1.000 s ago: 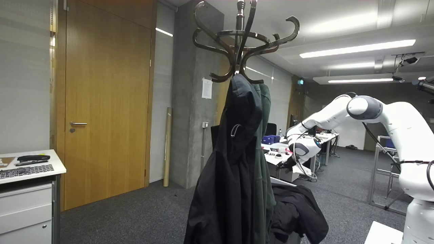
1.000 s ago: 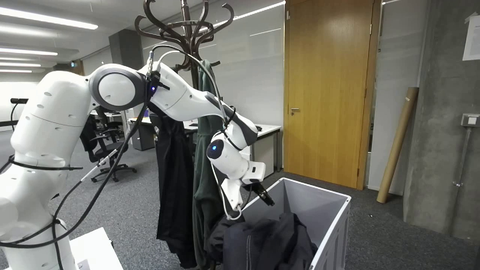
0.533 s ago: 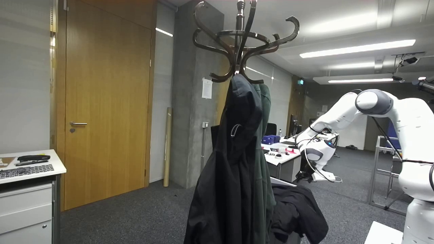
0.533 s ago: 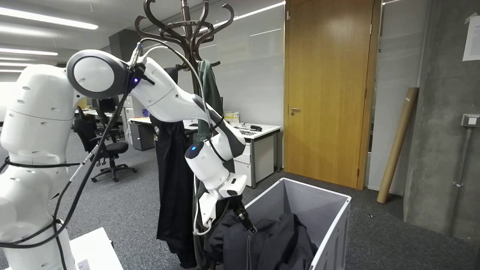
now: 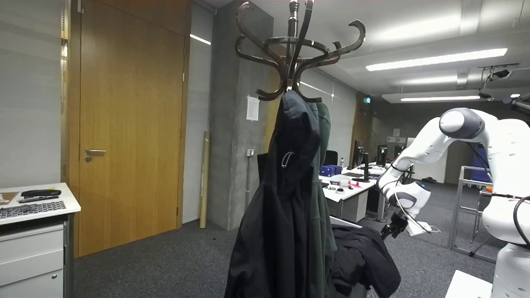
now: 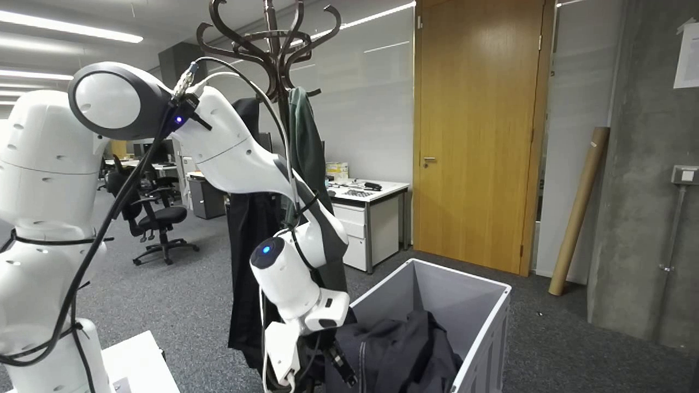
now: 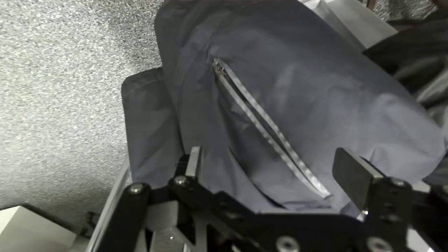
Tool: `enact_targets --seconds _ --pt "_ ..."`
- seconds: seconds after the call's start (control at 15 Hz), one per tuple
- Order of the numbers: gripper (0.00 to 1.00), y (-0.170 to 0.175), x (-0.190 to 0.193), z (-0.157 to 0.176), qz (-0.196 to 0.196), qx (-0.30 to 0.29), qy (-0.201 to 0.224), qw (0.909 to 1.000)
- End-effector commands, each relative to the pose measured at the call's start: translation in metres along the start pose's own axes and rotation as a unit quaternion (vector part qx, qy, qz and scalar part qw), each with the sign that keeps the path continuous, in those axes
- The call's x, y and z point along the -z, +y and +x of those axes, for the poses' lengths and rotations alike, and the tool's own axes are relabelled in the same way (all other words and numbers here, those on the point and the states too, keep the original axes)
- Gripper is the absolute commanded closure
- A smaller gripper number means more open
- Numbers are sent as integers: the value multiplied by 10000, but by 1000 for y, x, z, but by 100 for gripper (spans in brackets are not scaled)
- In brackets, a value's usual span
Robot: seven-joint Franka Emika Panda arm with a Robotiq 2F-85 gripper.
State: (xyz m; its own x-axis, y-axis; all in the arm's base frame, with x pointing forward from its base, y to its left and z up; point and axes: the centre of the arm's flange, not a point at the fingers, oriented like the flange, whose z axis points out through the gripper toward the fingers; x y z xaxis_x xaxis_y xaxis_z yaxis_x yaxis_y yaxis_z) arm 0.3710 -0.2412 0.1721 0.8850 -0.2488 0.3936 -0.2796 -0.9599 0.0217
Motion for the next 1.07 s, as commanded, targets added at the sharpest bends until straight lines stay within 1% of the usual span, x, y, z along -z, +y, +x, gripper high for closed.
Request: enact_targets --seconds 0.0,0.2,0.27,0.4,0.47,0.6,0.73,0.8,1.0 --pt "0 27 -16 -6 557 567 -85 9968" --pt "0 32 -38 -7 875 1064 -193 9903" --pt "0 31 -42 -7 918 1222 -216 9880" --pt "0 25 -45 -7 840 1525 -166 9846" --pt "0 21 -45 -5 875 1597 -145 9832" --pt "0 13 -48 -1 867 1722 30 9812" --pt "0 5 -49 3 821 1719 73 9817" --pt "0 11 -48 2 879 1636 -72 9826" --pt "0 6 -48 6 899 1660 -35 9820"
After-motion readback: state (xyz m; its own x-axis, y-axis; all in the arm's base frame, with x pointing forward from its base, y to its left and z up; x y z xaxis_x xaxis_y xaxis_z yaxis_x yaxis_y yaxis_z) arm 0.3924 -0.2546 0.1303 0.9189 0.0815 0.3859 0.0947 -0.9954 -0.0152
